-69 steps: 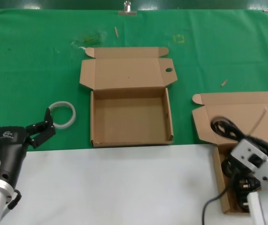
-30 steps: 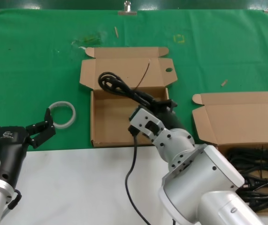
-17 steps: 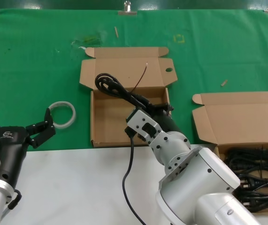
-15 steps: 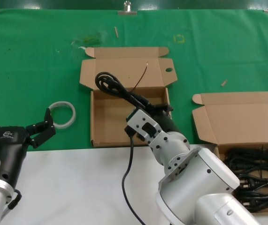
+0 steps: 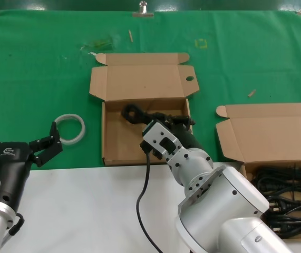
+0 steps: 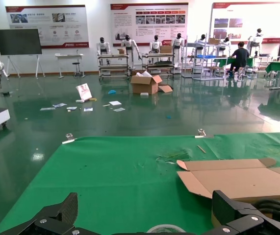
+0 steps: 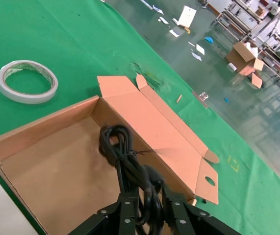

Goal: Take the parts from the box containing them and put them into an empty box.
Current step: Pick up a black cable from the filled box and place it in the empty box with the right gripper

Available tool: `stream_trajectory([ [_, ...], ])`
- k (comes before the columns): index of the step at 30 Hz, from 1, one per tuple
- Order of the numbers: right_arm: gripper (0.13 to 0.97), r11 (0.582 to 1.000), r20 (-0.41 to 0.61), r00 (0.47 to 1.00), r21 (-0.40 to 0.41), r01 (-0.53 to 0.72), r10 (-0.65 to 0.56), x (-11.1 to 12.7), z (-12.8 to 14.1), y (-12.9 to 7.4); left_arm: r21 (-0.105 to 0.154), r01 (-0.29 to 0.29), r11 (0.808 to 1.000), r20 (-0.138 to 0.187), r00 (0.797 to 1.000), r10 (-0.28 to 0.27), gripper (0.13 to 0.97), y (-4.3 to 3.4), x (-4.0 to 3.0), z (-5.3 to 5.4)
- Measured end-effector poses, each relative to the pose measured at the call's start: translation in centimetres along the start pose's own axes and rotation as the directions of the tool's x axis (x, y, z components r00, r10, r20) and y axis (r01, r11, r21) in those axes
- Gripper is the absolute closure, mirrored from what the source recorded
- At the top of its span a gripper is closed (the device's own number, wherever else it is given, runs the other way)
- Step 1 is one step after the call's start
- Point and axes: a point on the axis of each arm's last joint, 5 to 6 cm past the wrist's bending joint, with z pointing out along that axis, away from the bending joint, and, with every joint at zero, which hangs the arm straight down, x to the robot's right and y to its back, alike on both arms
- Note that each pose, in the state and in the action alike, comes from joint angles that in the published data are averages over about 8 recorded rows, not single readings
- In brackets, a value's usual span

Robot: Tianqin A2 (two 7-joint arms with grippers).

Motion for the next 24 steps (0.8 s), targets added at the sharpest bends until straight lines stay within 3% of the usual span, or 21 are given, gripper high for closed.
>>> stream_trajectory([
  [7, 0.795, 1.0, 0.0, 1.0, 0.0, 0.0, 0.0, 0.01, 0.0, 0.01, 0.0, 0.0, 1.0, 0.0, 1.0, 0.0, 0.132, 0.0, 0.0, 0.0],
  [11, 0.795, 1.0, 0.0, 1.0, -0.001, 0.001, -0.001, 0.02, 0.0, 0.03, 0.0, 0.0, 1.0, 0.0, 1.0, 0.0, 0.132, 0.0, 0.0, 0.0],
  [24, 0.522, 1.0, -0.007, 1.0, -0.009, 0.01, -0.01, 0.31, 0.07, 0.53, 0.0, 0.0, 1.0, 0.0, 1.0, 0.0, 0.132, 0.0, 0.0, 0.0],
])
